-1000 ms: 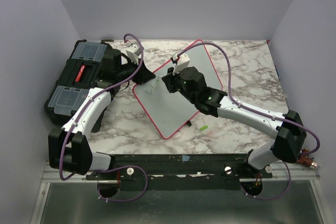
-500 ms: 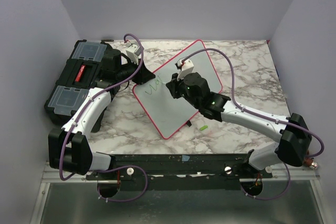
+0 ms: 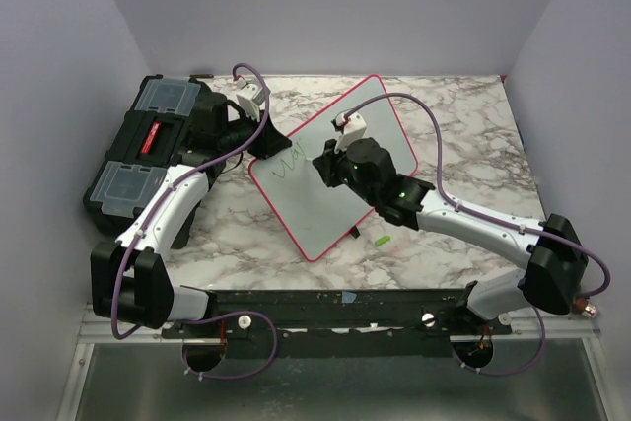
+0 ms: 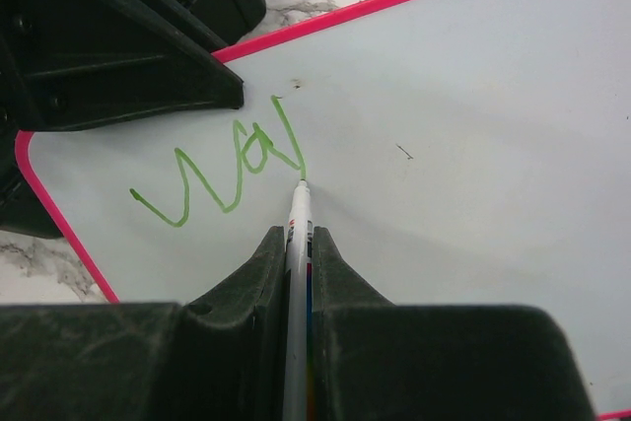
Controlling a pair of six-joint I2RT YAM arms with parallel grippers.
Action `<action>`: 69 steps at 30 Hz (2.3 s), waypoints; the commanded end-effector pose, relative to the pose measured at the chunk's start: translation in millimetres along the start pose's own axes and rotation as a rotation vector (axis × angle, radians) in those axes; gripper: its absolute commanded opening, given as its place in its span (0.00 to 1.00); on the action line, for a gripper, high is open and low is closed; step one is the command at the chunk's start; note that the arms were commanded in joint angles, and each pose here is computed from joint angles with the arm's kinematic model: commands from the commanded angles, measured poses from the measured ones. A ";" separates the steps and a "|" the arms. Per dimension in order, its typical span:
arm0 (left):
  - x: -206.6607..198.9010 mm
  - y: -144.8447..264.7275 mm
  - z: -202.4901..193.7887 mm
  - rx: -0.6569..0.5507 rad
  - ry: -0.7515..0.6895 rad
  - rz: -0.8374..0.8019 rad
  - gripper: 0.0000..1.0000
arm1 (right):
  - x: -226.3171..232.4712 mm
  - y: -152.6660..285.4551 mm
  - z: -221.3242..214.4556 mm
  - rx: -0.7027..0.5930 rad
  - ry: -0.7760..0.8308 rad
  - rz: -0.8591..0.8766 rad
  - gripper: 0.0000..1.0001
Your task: Write a sentence on the whiteboard
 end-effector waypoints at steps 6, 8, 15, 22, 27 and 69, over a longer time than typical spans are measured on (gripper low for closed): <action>-12.7 4.6 11.9 -0.030 -0.094 -0.030 0.00 | 2.5 -9.4 5.1 0.016 0.010 -0.002 0.01; -12.6 4.4 12.0 -0.029 -0.094 -0.029 0.00 | 2.6 -11.3 6.4 0.015 0.014 -0.005 0.01; -13.1 4.8 12.1 -0.029 -0.096 -0.031 0.00 | -0.6 -16.0 9.3 0.009 0.023 -0.034 0.01; -13.2 4.8 12.1 -0.029 -0.098 -0.033 0.00 | -6.6 -19.8 15.5 0.000 0.040 -0.080 0.01; -13.6 5.1 12.2 -0.029 -0.099 -0.033 0.00 | -10.3 -22.1 20.8 -0.010 0.047 -0.109 0.01; -11.2 9.4 7.1 -0.014 -0.106 -0.007 0.00 | -19.6 13.7 39.0 -0.091 0.043 -0.098 0.01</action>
Point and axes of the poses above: each gripper's point midway between its finger pads, its own y axis back along the fingers, its own x axis along the line the jaws close on, z = x × y, the point moved 3 cm from there along y, back along the fingers, and after that the axes turned 12 degrees about y, right-handed, at the moved point
